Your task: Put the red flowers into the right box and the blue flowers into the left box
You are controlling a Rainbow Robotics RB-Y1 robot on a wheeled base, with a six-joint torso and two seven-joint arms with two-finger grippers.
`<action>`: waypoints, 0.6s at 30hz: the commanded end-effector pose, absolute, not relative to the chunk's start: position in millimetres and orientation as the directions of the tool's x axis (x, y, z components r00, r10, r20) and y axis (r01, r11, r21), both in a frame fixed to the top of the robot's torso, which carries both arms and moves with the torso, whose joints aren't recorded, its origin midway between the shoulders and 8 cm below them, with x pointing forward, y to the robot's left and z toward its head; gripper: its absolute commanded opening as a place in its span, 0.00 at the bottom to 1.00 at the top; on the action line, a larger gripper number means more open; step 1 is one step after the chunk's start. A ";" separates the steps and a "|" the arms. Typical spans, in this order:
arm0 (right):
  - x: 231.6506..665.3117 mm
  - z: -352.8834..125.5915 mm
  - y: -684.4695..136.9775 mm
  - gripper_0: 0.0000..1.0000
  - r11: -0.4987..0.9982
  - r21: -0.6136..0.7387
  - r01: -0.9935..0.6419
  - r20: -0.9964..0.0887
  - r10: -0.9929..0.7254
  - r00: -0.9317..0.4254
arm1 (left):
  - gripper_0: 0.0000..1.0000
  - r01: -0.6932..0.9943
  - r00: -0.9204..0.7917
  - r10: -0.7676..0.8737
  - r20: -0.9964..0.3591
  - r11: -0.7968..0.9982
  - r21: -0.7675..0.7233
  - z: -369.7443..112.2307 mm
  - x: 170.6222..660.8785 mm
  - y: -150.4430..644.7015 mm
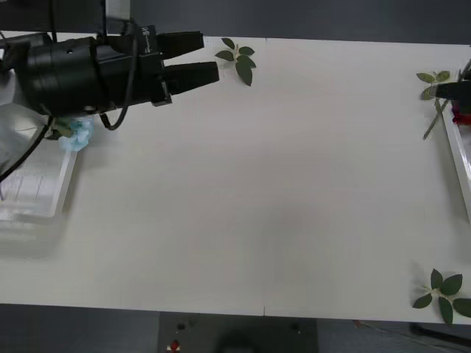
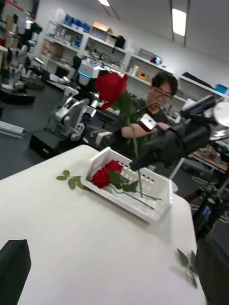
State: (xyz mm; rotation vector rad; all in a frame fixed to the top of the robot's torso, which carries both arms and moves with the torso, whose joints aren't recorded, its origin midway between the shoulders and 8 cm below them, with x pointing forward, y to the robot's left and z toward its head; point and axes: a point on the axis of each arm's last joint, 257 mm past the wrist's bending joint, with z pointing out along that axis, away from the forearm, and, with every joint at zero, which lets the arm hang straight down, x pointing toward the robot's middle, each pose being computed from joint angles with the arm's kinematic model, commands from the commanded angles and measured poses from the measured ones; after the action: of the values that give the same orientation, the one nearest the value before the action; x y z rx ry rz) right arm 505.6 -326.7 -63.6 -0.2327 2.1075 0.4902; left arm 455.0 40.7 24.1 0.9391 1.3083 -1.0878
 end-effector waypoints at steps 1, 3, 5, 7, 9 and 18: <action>529.0 -43.6 -396.9 0.00 0.946 0.215 -0.241 -0.829 0.046 -0.557 | 1.00 0.974 -0.115 -0.018 -0.993 0.197 -0.116 14.4 429.5 66.4; 531.0 -50.3 -427.1 0.00 0.962 0.191 -0.195 -0.815 0.045 -0.577 | 1.00 0.973 -0.140 0.029 -0.990 0.188 -0.132 -0.4 421.8 78.9; 530.8 -58.4 -460.6 0.00 0.976 0.165 -0.140 -0.799 0.049 -0.600 | 1.00 0.973 -0.169 0.104 -0.980 0.178 -0.149 -22.9 410.4 94.5; 529.3 -68.6 -492.0 0.00 0.988 0.129 -0.086 -0.787 0.049 -0.615 | 1.00 0.972 -0.186 0.184 -0.965 0.177 -0.153 -43.5 401.7 110.0; 525.2 -78.1 -522.0 0.00 0.995 0.099 -0.032 -0.773 0.057 -0.632 | 1.00 0.972 -0.185 0.267 -0.946 0.189 -0.137 -61.2 398.7 125.4; 477.5 -129.7 -662.9 0.00 0.972 -0.062 0.228 -0.693 0.123 -0.711 | 1.00 0.972 -0.191 0.589 -0.785 0.222 -0.070 -117.3 384.9 205.8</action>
State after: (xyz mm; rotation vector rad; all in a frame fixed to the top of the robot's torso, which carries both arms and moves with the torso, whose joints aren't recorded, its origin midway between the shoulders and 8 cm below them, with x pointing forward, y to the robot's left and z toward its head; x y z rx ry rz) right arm 479.1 -644.6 -139.5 0.2420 2.3772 -0.1237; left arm 388.3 192.9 -128.0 1.4641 1.8200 -0.7861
